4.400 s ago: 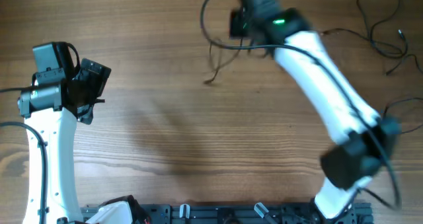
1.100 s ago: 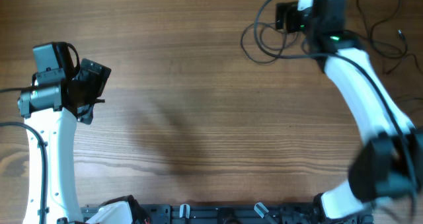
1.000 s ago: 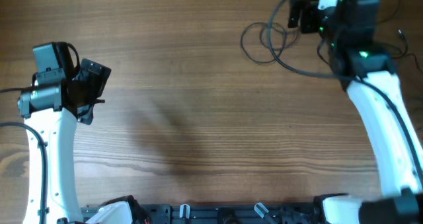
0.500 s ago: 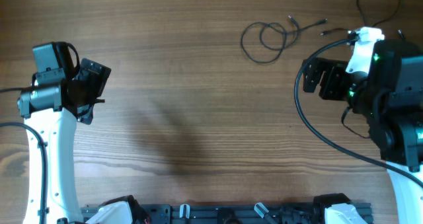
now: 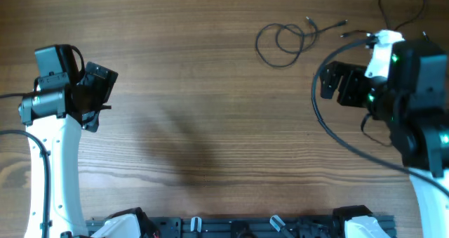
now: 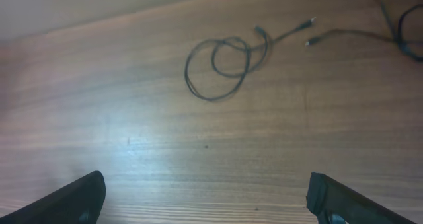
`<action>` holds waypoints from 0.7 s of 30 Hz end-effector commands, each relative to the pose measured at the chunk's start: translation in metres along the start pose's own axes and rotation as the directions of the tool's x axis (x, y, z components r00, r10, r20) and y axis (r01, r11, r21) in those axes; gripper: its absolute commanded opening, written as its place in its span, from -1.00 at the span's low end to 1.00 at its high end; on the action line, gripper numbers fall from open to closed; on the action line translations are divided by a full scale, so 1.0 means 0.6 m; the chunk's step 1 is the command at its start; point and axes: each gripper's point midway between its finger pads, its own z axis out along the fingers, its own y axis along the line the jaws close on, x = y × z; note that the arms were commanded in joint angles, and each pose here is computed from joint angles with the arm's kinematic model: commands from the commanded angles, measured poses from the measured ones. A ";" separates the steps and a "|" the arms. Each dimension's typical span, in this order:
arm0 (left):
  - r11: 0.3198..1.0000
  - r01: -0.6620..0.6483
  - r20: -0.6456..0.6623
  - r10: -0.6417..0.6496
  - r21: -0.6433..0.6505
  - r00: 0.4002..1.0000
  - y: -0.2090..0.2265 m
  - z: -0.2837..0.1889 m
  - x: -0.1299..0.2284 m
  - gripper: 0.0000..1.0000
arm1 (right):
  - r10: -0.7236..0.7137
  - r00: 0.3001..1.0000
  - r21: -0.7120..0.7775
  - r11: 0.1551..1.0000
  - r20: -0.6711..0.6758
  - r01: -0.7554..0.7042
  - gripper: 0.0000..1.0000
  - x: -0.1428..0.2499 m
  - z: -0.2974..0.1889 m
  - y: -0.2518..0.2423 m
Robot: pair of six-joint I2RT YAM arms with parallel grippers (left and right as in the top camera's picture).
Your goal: Untangle cables
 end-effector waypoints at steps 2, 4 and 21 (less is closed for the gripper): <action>1.000 -0.007 0.022 0.007 0.002 1.000 0.000 -0.006 -0.009 1.00 | -0.006 0.987 0.002 1.000 0.160 0.006 0.99 -0.011 -0.088 -0.004; 1.000 -0.007 0.022 0.007 0.002 1.000 0.000 -0.006 -0.009 1.00 | -0.009 0.967 -0.005 1.000 0.254 0.010 0.99 -0.006 -0.146 -0.005; 1.000 -0.007 0.022 0.007 0.002 1.000 0.000 -0.006 -0.009 1.00 | 0.021 0.767 0.020 0.999 0.641 -0.044 0.99 0.143 -0.104 -0.099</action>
